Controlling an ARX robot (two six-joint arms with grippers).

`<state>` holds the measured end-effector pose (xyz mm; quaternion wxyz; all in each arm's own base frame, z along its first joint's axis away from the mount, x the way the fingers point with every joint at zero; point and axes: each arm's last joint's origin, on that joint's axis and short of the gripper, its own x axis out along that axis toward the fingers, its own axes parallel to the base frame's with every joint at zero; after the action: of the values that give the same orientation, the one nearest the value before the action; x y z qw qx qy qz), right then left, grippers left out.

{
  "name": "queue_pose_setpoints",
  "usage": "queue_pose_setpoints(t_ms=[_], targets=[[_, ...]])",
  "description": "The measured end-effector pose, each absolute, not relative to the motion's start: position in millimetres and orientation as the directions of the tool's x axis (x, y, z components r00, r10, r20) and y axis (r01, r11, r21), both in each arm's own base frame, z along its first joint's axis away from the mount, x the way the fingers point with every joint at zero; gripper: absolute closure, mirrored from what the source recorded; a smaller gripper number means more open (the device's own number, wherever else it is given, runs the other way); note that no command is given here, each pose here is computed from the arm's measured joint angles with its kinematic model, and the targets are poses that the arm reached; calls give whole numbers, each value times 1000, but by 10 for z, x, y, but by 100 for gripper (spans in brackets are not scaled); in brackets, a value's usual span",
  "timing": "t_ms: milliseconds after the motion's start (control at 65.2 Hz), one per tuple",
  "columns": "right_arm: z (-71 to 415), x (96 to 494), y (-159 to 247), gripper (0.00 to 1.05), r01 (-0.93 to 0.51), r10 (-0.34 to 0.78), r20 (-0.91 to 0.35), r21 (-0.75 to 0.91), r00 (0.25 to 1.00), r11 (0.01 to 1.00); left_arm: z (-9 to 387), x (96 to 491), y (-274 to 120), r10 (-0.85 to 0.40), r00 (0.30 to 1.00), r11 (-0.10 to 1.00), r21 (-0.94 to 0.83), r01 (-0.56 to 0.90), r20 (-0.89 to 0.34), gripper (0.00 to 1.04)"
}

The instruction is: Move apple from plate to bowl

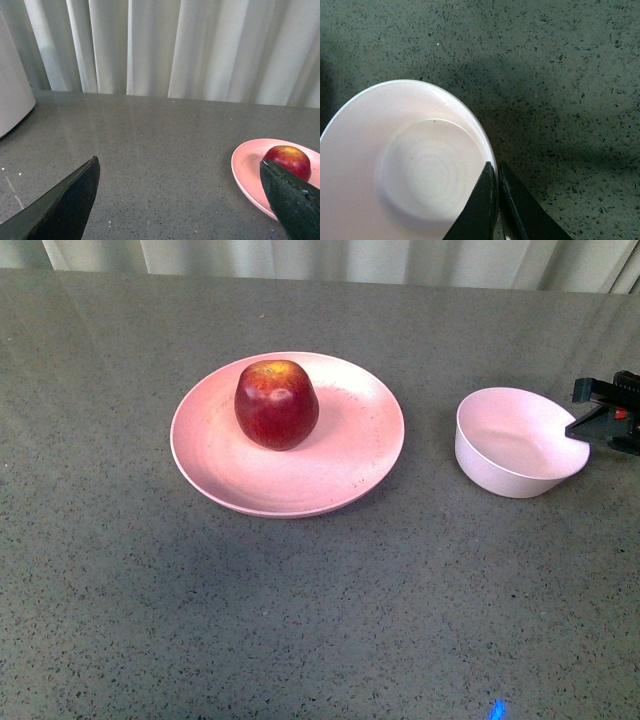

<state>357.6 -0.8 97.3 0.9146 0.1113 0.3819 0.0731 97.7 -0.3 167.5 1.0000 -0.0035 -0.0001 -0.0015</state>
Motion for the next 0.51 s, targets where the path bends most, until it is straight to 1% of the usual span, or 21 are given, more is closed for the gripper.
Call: queue_pose_setpoints(t_ms=[31, 77, 245, 307, 338, 384, 414, 506], targets=[[974, 3580, -5, 103, -50, 220, -680, 261, 699, 964, 1675, 977, -3, -3, 1000, 1000, -7, 3, 0, 9], [976, 3582, -3, 94, -57, 231, -676, 270, 700, 961, 1675, 977, -3, -3, 1000, 1000, -7, 3, 0, 9], [1005, 3577, -37, 69, -63, 248, -655, 293, 714, 954, 1675, 977, -3, -3, 1000, 1000, -7, 3, 0, 9], [1068, 3549, -81, 59, -62, 256, -633, 312, 731, 948, 1675, 977, -3, -3, 1000, 1000, -7, 3, 0, 9], [1099, 3535, -101, 55, -62, 257, -623, 317, 739, 947, 1675, 977, -3, -3, 1000, 1000, -7, 3, 0, 9], [1193, 3493, -156, 47, -64, 258, -596, 326, 761, 943, 1675, 977, -3, -3, 1000, 1000, -7, 3, 0, 9], [1239, 3472, -177, 43, -66, 257, -583, 329, 771, 942, 1675, 977, -3, -3, 1000, 1000, -7, 3, 0, 9], [1467, 3332, -276, 27, -86, 266, -511, 348, 817, 933, 1675, 977, -3, -3, 1000, 1000, -7, 3, 0, 9]])
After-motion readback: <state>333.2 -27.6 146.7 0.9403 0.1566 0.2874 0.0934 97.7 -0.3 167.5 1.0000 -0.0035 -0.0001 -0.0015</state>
